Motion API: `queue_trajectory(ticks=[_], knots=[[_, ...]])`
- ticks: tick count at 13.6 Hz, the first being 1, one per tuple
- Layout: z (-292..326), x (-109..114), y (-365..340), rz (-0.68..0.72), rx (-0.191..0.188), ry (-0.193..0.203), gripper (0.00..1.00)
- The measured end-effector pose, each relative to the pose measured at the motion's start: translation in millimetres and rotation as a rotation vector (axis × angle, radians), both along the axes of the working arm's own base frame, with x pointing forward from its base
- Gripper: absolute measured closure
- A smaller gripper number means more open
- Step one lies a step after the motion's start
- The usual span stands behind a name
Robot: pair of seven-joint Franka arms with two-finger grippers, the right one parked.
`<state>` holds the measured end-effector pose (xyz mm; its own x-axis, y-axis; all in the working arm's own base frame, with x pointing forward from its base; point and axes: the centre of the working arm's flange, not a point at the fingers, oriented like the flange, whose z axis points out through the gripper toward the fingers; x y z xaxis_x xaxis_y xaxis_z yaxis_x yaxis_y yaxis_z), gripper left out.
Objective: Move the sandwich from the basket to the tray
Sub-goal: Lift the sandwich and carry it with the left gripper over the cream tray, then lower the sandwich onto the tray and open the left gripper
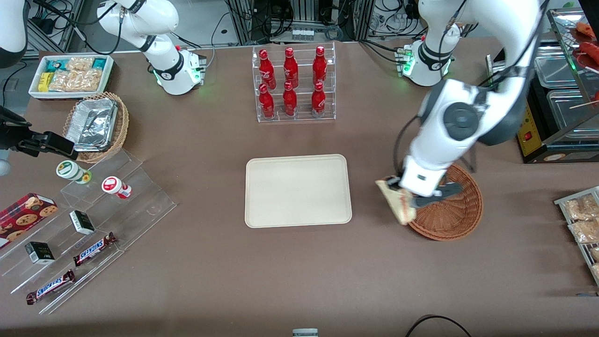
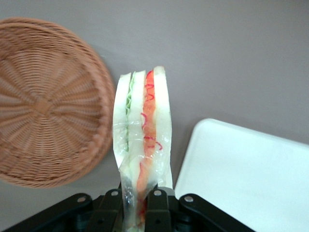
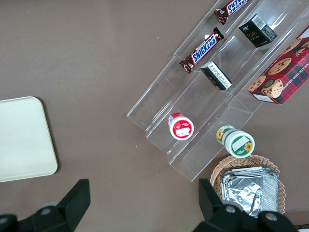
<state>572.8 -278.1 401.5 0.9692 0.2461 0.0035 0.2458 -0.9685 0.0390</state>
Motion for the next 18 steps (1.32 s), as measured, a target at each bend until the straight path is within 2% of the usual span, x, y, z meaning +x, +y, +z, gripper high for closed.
queue_trajectory(ticks=[5,9,11,13,18], knots=[[-40.1,-32.1,-128.6,-0.139,0.017,0.002,0.85],[-77.8,-52.8,-198.2,-0.230,-0.017,0.018,0.85],[-98.1,-62.0,-220.4,-0.274,-0.025,-0.007,0.85],[-118.7,-68.5,-231.5,-0.312,-0.014,-0.021,0.85],[-151.1,-84.8,-249.4,-0.347,-0.001,0.007,0.85]])
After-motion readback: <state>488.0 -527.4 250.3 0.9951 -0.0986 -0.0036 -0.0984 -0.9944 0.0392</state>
